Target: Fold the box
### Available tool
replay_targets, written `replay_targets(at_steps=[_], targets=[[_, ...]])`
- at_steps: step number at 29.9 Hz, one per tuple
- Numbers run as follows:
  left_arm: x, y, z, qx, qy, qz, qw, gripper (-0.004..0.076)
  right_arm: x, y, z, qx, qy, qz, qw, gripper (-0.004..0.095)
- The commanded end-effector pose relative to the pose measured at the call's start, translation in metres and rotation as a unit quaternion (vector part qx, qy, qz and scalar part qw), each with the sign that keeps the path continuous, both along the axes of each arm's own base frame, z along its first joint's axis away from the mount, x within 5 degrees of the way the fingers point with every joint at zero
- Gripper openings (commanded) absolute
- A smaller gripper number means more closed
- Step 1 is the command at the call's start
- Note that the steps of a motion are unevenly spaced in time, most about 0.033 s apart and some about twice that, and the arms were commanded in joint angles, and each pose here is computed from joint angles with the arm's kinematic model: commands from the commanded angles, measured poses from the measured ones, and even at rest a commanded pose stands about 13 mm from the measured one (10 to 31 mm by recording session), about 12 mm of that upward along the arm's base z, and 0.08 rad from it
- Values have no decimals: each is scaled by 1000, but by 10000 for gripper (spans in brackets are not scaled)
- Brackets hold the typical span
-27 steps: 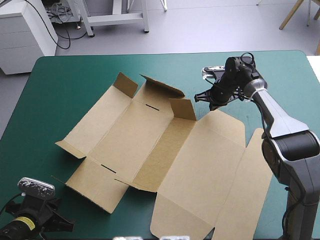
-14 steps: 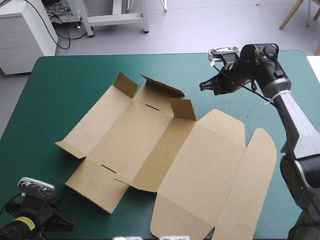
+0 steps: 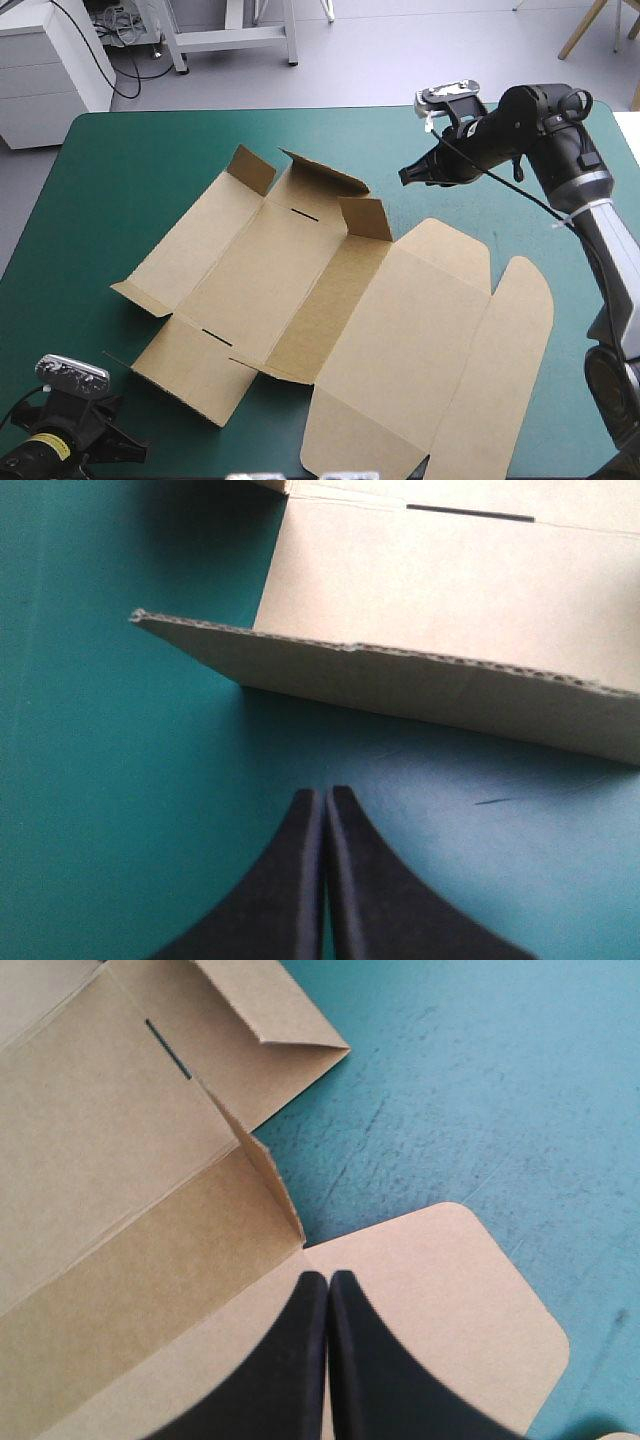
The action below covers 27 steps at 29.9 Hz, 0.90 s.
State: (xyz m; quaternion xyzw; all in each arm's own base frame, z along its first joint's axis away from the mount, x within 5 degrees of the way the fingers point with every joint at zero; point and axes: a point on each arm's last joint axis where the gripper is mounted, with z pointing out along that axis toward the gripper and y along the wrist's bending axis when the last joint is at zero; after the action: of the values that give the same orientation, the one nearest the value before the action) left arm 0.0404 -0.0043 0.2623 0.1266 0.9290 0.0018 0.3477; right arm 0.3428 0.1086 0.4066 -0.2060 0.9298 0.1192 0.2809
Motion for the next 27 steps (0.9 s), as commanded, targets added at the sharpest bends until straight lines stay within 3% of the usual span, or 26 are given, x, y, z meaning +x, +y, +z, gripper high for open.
replay_targets(at_steps=[1, 11, 14, 18, 20, 27], targets=[[5, -1, 9, -9, -33, 1, 999, -10, -18, 5, 16, 1, -42, 40, 998, -19], [5, -1, 9, -9, -33, 1, 999, -10, -17, 5, 11, -34, -50, 68, 996, -2], [5, -1, 9, -9, -33, 1, 999, -10, -16, 3, 10, -45, -52, 65, 995, 112], [5, -1, 9, -9, -33, 1, 999, -10, -16, 3, 10, -53, -59, 83, 993, 417], [5, -1, 9, -9, -33, 1, 999, -10, -16, 5, 11, -54, -65, 100, 991, 500], [5, -1, 9, -9, -33, 1, 999, -10, -12, 14, 17, -10, -107, 122, 987, 503]])
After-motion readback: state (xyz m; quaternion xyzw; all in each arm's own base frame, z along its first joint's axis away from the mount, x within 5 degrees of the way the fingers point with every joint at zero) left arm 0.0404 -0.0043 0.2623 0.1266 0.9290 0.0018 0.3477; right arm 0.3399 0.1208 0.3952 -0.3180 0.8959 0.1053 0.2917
